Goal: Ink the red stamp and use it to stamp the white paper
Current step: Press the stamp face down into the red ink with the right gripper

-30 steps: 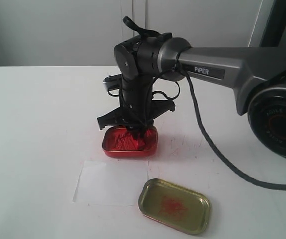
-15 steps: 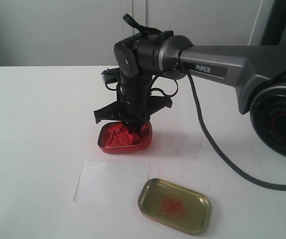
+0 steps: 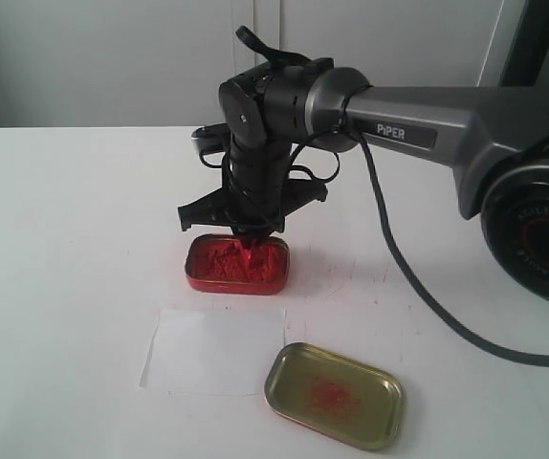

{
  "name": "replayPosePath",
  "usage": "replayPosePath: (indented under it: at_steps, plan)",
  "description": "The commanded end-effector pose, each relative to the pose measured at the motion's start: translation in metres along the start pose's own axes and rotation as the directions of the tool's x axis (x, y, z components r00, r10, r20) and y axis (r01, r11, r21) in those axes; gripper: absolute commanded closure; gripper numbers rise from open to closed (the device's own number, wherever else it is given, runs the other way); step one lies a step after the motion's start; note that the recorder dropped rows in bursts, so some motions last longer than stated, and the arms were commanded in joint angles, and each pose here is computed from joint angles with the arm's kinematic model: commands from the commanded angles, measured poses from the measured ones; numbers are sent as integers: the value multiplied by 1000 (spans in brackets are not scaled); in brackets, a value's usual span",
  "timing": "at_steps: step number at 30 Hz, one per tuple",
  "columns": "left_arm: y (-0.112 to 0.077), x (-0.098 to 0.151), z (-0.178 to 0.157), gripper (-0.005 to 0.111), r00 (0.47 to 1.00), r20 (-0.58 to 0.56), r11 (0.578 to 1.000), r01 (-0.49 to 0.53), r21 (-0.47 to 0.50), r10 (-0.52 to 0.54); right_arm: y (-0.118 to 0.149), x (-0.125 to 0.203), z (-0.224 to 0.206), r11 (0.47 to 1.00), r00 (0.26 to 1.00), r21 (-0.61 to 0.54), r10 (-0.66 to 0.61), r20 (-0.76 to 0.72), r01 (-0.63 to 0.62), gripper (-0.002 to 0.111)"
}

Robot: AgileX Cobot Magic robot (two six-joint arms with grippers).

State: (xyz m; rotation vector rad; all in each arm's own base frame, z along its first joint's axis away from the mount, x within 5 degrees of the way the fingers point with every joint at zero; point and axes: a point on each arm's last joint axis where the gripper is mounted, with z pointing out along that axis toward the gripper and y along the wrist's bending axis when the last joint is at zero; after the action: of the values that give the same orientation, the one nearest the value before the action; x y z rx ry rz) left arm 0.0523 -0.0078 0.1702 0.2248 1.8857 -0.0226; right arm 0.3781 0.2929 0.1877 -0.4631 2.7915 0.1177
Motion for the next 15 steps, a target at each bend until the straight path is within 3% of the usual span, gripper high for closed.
replayPosePath:
  at_steps: [1,15]
  plan:
    - [0,1,0,107,1000,3,1000,1,-2,-1,-4,-4,-8,1000,999,12,1,33,-1,108]
    - [0,1,0,107,1000,3,1000,1,-2,-1,-4,3,-9,999,999,43,-28,-27,30,108]
